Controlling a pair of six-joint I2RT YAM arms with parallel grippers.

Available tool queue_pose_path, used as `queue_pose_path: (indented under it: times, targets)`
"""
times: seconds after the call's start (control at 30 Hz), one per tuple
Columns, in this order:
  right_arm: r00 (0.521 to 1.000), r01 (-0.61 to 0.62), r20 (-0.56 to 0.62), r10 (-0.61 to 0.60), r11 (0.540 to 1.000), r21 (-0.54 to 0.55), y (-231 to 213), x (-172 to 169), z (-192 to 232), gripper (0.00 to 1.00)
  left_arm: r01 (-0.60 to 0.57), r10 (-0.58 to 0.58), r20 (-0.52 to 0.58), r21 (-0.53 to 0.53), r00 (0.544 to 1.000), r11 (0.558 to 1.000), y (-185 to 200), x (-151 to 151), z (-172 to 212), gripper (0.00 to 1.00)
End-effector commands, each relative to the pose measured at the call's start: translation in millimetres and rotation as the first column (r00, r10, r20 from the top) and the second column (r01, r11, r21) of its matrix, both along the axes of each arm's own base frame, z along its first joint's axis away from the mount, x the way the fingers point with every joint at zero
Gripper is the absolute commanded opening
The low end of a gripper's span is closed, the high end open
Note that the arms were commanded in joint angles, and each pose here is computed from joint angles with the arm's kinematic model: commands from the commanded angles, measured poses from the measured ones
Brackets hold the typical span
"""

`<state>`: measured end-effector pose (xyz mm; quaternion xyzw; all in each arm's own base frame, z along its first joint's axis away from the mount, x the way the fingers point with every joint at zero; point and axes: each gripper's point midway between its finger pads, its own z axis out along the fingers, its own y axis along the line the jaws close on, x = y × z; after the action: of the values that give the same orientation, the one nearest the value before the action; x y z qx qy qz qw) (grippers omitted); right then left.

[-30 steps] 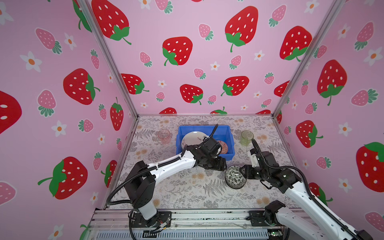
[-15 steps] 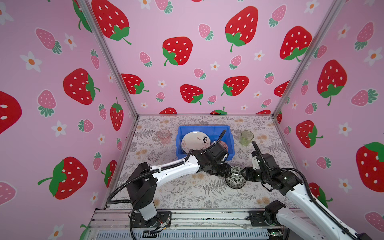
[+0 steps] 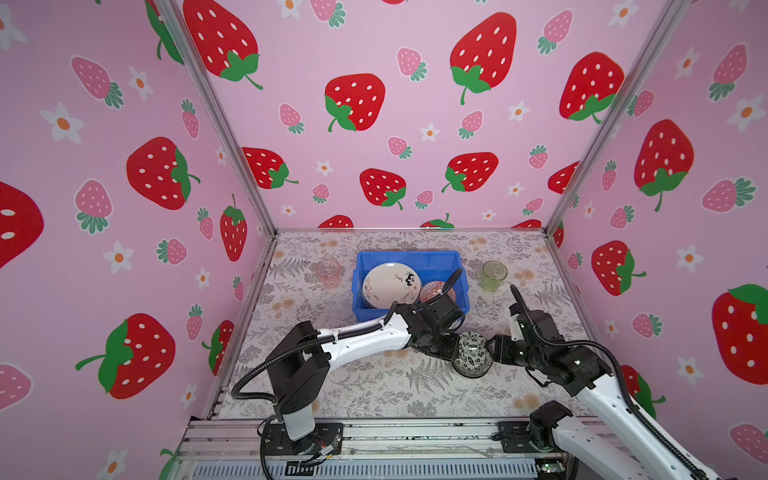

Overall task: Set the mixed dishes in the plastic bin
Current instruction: 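Grip the top green leaf bowl rim with the left gripper beside the right gripper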

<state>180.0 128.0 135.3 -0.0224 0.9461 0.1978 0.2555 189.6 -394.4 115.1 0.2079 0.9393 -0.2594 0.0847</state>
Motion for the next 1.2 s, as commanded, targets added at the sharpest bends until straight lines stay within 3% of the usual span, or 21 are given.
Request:
queue_pose_path:
  times: [0.0, 0.2, 0.57, 1.17]
  targets:
    - [1.0, 0.029, -0.003, -0.029, 1.0, -0.01, -6.6, -2.4, 2.5, 0.5, -0.004, 0.004, 0.032, -0.006, 0.999, 1.0, -8.4, 5.5, 12.0, 0.38]
    - [1.0, 0.031, 0.0, -0.031, 1.0, -0.004, -7.6, -4.7, 2.6, 0.5, -0.008, 0.008, 0.031, 0.005, 1.0, 1.0, -9.6, 5.7, 9.4, 0.28]
    - [0.999, 0.032, -0.001, -0.032, 0.999, 0.0, -8.5, -6.9, 2.2, 0.51, -0.007, 0.006, 0.019, 0.026, 1.0, 1.0, -10.3, 5.1, 3.2, 0.27]
    - [1.0, 0.025, 0.01, -0.025, 1.0, 0.017, -5.6, -5.5, 9.8, 0.51, -0.005, 0.005, 0.016, 0.007, 1.0, 1.0, -13.1, 2.7, 9.8, 0.07]
